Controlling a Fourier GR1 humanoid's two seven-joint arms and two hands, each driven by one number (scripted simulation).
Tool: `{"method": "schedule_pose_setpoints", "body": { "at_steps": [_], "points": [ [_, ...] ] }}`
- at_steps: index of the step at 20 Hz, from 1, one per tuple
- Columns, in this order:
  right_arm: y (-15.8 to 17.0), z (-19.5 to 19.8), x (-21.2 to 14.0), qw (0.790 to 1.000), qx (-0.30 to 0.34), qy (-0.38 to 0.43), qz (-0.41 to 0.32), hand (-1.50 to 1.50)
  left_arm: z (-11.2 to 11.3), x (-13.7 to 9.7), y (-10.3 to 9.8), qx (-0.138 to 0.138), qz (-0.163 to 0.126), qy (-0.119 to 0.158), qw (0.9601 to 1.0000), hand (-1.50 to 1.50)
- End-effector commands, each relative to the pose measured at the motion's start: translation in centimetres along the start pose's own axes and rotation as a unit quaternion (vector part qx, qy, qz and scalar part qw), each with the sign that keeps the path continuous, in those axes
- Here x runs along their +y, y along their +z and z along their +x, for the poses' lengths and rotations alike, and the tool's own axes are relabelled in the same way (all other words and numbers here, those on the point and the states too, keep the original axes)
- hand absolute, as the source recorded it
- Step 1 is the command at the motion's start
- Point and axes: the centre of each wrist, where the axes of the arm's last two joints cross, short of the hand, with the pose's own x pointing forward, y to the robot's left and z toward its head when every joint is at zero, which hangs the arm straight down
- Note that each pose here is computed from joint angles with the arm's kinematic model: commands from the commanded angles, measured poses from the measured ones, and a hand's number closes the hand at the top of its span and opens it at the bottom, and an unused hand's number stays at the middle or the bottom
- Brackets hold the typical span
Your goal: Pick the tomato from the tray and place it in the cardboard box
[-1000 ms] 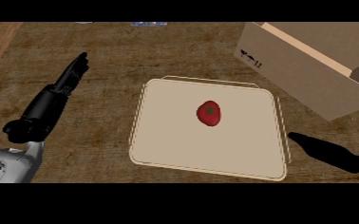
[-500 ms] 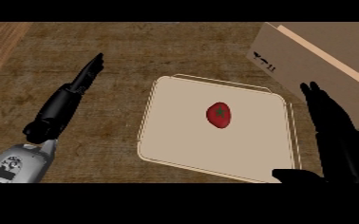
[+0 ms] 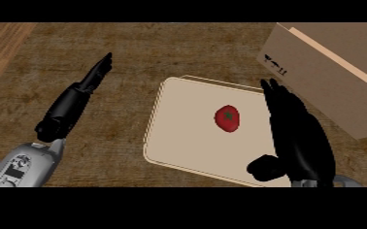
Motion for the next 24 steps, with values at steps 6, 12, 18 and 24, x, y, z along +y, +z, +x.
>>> {"method": "schedule_pose_setpoints", "body": {
  "at_steps": [6,12,18,24],
  "points": [
    [-2.6,6.2,1.8,0.989,0.119,0.045,0.07,-1.5,-1.0,2.0,0.5,0.003,0.011,-0.001,0.9999,0.0],
    [-3.6,9.7,3.8,0.987,0.135,0.074,0.051,-1.5,-0.8,1.2,0.5,0.01,0.015,0.001,0.9998,0.0],
    [-5.3,11.1,2.7,0.984,0.157,0.078,0.043,-1.5,-1.0,1.3,1.0,0.015,0.013,0.001,0.9998,0.0],
    [-5.9,11.2,5.6,0.976,0.176,0.114,0.062,-1.5,-0.8,1.3,0.7,0.009,0.014,0.01,0.9998,0.0]
  ]
}}
